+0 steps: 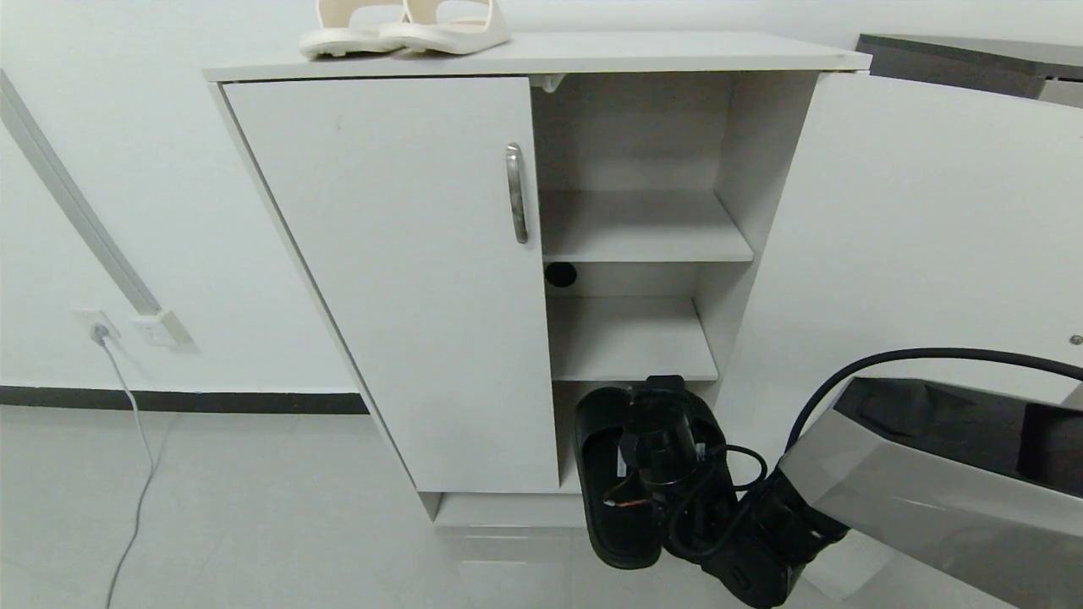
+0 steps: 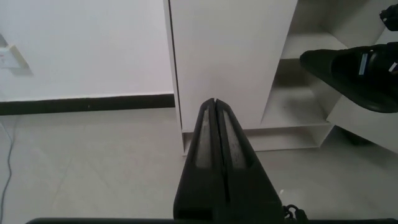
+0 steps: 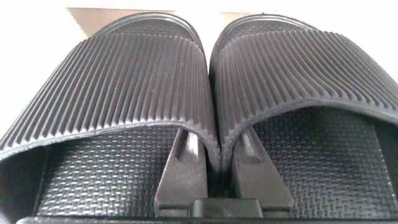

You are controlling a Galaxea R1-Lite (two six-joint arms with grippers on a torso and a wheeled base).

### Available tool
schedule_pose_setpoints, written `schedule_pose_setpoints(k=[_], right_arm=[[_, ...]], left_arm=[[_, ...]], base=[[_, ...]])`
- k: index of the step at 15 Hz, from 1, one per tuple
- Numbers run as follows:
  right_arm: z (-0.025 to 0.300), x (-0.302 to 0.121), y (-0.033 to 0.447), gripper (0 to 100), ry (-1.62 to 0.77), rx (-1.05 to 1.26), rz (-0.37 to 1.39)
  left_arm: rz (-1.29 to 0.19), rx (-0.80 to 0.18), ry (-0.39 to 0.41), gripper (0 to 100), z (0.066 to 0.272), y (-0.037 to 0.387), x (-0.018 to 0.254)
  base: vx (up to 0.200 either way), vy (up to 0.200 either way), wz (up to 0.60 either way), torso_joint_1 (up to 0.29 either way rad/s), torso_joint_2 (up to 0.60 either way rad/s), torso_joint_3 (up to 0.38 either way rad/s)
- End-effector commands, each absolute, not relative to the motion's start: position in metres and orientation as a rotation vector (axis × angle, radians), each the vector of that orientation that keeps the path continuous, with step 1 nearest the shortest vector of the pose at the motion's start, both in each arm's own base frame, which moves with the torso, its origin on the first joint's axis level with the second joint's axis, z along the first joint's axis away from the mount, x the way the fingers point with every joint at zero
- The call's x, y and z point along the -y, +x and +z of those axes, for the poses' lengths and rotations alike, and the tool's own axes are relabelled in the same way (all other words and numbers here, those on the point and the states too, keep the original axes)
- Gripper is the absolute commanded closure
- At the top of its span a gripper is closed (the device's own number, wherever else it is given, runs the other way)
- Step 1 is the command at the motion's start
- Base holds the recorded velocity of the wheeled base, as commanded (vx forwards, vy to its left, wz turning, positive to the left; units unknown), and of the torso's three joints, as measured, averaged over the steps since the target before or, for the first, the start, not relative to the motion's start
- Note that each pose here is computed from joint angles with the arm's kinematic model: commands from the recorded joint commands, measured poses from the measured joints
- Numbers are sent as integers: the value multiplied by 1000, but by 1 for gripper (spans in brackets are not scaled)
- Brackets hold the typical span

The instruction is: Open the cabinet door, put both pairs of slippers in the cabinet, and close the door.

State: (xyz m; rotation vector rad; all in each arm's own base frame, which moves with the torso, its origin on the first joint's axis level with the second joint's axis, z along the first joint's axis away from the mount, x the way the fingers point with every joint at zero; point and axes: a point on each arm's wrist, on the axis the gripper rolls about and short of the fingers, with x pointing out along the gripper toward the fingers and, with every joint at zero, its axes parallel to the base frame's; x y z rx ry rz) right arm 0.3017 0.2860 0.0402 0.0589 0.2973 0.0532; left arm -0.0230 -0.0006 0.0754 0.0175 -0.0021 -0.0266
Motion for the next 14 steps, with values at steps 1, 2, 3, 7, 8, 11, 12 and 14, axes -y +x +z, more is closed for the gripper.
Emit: schedule_pose_setpoints(k=[1, 2, 3, 7, 8, 11, 12, 14], right_arm=[[43, -288, 302, 100, 65, -289, 57], [43, -288, 301, 100, 65, -288, 57], [44, -288, 301, 100, 64, -287, 58], [48, -287, 305, 100, 35, -176, 11], [45, -286, 307, 100, 28, -138, 10], [40, -283, 312, 100, 14, -77, 4], [40, -283, 312, 100, 15, -76, 4], [40, -283, 312, 100, 13, -77, 4]], left_arm=[[-26, 0, 17, 100, 75, -23, 1], [-26, 0, 17, 100, 75, -23, 1], [-26, 0, 17, 100, 75, -23, 1], [-25, 0, 15, 100, 75, -23, 1], [-25, 0, 15, 100, 75, -23, 1], [-25, 0, 15, 100, 75, -23, 1], [-25, 0, 15, 100, 75, -23, 1], [-25, 0, 15, 100, 75, -23, 1]], base=[[0, 0, 0, 2, 2, -193], [0, 0, 0, -2, 2, -198], [0, 0, 0, 2, 2, -193], [0, 0, 0, 3, 2, -131], [0, 0, 0, 0, 0, 0], [0, 0, 0, 0, 0, 0], [0, 0, 0, 0, 0, 0], [0, 0, 0, 0, 0, 0]])
